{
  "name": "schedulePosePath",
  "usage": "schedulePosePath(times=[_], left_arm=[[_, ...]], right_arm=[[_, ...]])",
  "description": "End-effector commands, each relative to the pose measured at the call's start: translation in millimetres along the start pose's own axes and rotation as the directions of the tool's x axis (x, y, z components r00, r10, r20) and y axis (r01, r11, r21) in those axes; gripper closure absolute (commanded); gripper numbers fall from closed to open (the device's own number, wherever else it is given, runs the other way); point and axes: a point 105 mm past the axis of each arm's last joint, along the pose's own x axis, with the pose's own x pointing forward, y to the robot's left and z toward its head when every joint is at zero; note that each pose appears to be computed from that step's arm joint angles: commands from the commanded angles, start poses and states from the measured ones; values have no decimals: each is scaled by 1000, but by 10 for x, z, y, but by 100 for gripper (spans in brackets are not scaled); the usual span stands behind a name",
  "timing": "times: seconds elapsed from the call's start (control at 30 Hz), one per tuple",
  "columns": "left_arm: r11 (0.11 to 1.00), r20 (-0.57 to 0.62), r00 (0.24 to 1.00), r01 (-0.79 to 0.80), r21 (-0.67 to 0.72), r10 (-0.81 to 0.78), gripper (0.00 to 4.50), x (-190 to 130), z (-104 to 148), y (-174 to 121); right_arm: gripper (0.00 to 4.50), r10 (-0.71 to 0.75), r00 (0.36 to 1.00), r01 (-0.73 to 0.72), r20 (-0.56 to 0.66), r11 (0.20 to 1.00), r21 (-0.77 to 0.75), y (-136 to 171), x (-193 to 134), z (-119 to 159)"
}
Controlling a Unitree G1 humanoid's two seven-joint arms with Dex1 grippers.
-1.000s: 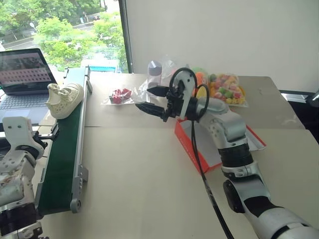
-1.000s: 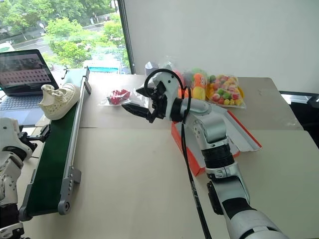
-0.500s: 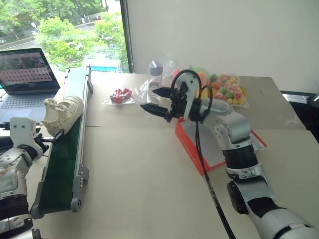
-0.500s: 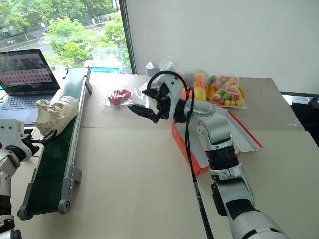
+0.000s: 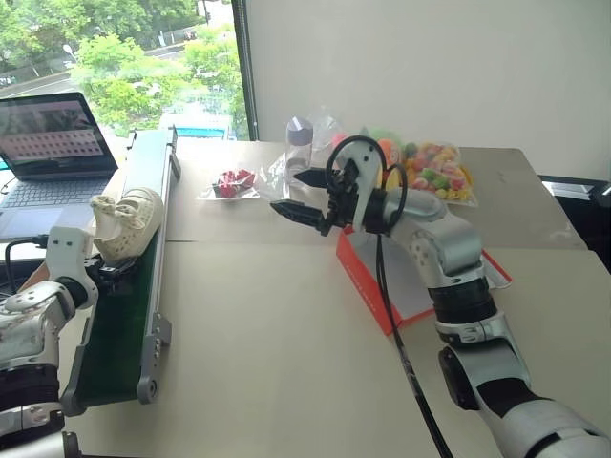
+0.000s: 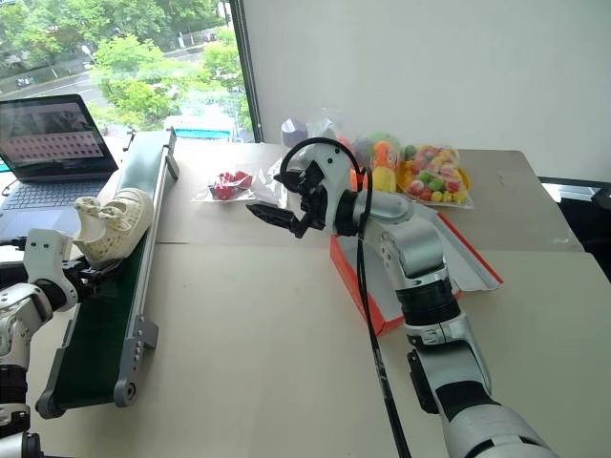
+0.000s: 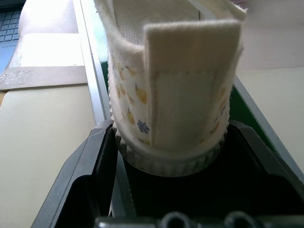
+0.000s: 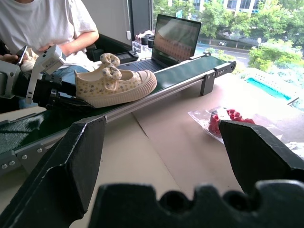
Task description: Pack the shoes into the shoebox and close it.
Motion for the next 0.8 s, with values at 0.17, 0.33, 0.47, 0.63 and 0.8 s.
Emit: schedulePosePath(times=[0.17,0.33,0.47,0.63,0.8], left_arm=[[999,101,994,47,17,-49,188,38,238,-183],[996,321,943,84,25,-88,188,1,849,-538],[983,444,878,183,29,-176,188,-58,1239,-1067],[951,519,808,306,34,-279,188,-82,1570,-1644],[904,559,741,426,35,-371,188,-111,1821,-2116]], right_arm=[[0,2,999,2,45,998,-70,25,-10,192],[0,-35,988,26,153,998,57,-57,-31,359],[0,-136,956,55,262,954,294,-248,-76,540],[0,-246,894,-3,374,832,555,-452,-138,794],[0,-325,853,-41,409,738,673,-589,-216,900]])
